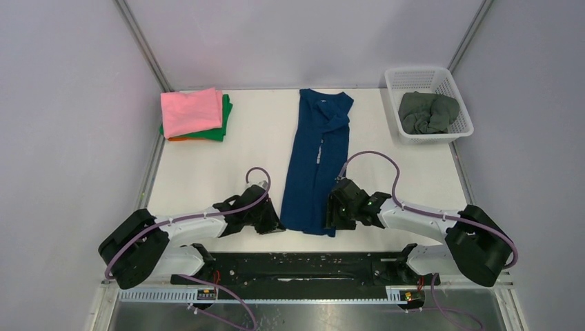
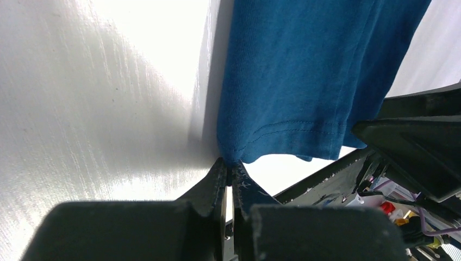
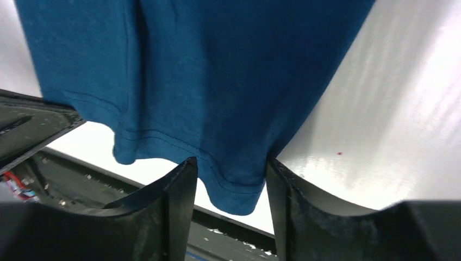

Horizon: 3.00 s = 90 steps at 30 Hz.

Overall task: Fold and stack the t-shirts
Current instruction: Grab the bottom of the folded rectangular tshirt with both arms, then fold the folded rectangular tshirt in 1/3 of the way

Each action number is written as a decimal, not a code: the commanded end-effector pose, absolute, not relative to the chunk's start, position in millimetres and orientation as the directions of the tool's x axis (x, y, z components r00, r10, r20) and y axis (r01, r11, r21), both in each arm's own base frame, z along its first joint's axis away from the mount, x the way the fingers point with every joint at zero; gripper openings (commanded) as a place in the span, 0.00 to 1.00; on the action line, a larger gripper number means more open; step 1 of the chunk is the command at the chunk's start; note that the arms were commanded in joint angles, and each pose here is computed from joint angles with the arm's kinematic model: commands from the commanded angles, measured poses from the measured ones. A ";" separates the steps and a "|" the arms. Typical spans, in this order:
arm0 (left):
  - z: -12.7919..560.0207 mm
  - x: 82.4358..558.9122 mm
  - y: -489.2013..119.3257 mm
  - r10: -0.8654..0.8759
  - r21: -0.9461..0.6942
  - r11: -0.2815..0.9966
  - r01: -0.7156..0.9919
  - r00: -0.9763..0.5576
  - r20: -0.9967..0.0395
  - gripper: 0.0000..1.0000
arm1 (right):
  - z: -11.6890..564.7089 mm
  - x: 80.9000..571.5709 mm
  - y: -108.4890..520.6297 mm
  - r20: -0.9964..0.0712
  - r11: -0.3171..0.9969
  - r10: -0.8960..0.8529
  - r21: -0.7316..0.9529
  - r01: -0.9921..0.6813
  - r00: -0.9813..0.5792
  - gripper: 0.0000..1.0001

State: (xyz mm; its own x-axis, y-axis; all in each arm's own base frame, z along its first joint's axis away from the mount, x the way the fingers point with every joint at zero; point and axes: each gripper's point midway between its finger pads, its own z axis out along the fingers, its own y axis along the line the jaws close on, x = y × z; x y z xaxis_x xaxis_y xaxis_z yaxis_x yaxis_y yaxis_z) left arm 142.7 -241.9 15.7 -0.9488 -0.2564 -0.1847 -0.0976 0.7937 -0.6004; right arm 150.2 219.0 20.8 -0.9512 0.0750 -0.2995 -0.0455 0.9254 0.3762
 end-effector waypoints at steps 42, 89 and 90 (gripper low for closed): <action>133.1 231.6 -287.7 -0.173 -0.503 0.838 0.212 -0.771 -0.613 0.00 | 104.7 183.5 223.6 -0.324 0.824 0.081 0.553 -0.120 -0.943 0.14; 122.9 388.5 -264.2 -0.196 -0.486 0.866 0.115 -0.817 -0.542 0.99 | 98.6 384.0 165.5 -0.387 0.829 0.364 0.550 0.105 -0.847 0.99; 116.8 377.5 -261.8 -0.198 -0.495 0.862 0.106 -0.829 -0.523 0.99 | 94.4 372.3 166.1 -0.369 0.823 0.365 0.557 0.111 -0.855 1.00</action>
State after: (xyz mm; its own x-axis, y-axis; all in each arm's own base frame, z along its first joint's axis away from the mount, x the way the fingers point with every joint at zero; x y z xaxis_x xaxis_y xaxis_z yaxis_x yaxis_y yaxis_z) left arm 407.6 -263.0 105.6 -0.8250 -0.1700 -0.5389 0.0945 0.8987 -0.4282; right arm 407.2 165.0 86.9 -0.8431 0.3803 -0.3803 0.1354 0.8344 0.5343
